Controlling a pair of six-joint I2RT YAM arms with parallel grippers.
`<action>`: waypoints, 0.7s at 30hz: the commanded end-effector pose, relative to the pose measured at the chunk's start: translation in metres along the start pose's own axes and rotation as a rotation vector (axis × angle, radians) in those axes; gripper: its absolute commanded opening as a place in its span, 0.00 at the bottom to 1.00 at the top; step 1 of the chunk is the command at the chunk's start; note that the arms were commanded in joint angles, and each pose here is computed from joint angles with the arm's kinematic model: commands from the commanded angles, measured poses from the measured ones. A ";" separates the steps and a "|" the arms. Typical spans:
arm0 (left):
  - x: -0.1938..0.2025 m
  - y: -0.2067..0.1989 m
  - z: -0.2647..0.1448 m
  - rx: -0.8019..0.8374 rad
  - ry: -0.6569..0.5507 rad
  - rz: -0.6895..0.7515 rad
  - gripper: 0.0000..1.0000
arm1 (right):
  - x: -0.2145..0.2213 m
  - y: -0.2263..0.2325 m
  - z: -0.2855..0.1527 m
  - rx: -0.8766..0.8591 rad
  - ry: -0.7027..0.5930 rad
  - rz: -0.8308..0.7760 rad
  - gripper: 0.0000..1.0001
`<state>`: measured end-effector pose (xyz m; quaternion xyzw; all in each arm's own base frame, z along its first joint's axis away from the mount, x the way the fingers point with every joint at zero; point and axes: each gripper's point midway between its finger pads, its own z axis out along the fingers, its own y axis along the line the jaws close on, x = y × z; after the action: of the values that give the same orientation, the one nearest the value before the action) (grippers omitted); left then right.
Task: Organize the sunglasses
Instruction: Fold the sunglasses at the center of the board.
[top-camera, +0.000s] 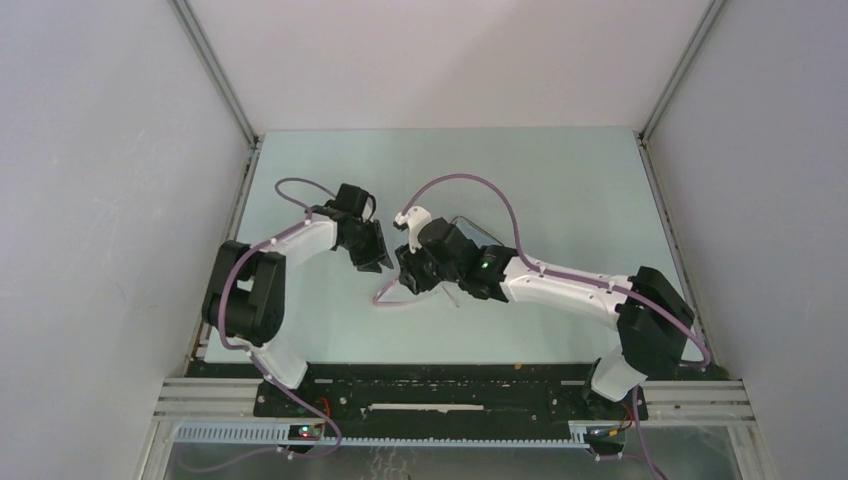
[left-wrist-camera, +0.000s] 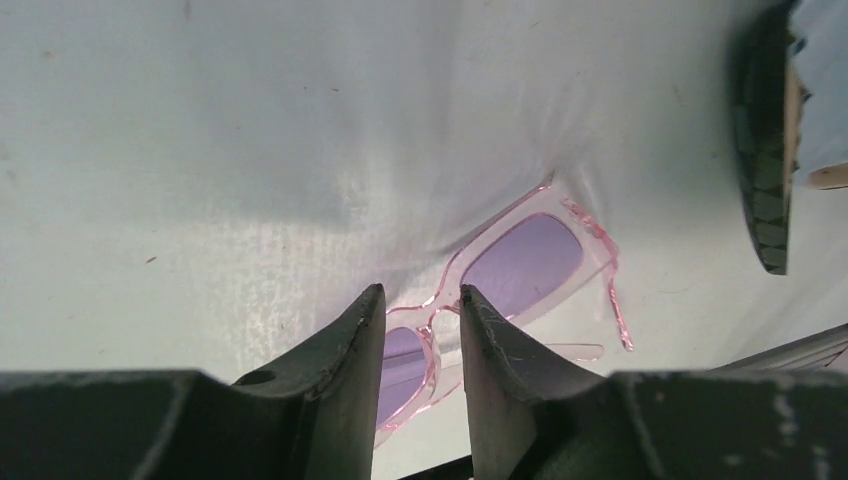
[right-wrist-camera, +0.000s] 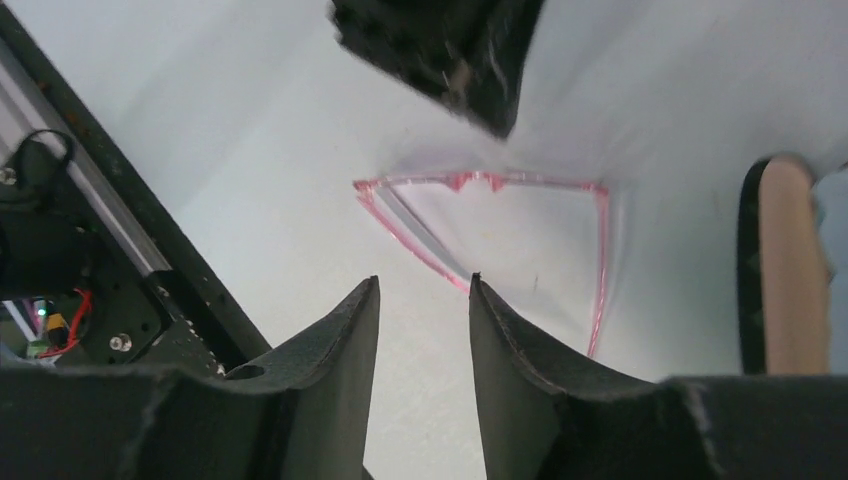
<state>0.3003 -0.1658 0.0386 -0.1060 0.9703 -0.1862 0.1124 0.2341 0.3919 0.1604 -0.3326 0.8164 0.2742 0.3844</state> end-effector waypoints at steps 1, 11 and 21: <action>-0.014 0.000 -0.024 0.014 -0.089 -0.019 0.38 | 0.056 -0.006 0.008 0.107 0.139 0.149 0.46; -0.007 0.025 -0.004 -0.037 -0.029 -0.065 0.38 | 0.095 -0.002 0.038 0.126 0.219 0.188 0.41; 0.007 0.020 0.018 -0.055 0.031 -0.039 0.38 | 0.113 -0.010 0.063 0.126 0.241 0.184 0.41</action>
<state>0.3004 -0.1482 0.0201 -0.1304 0.9735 -0.1603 0.0976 0.2047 0.3803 0.0312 -0.2688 0.9056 0.2007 0.2594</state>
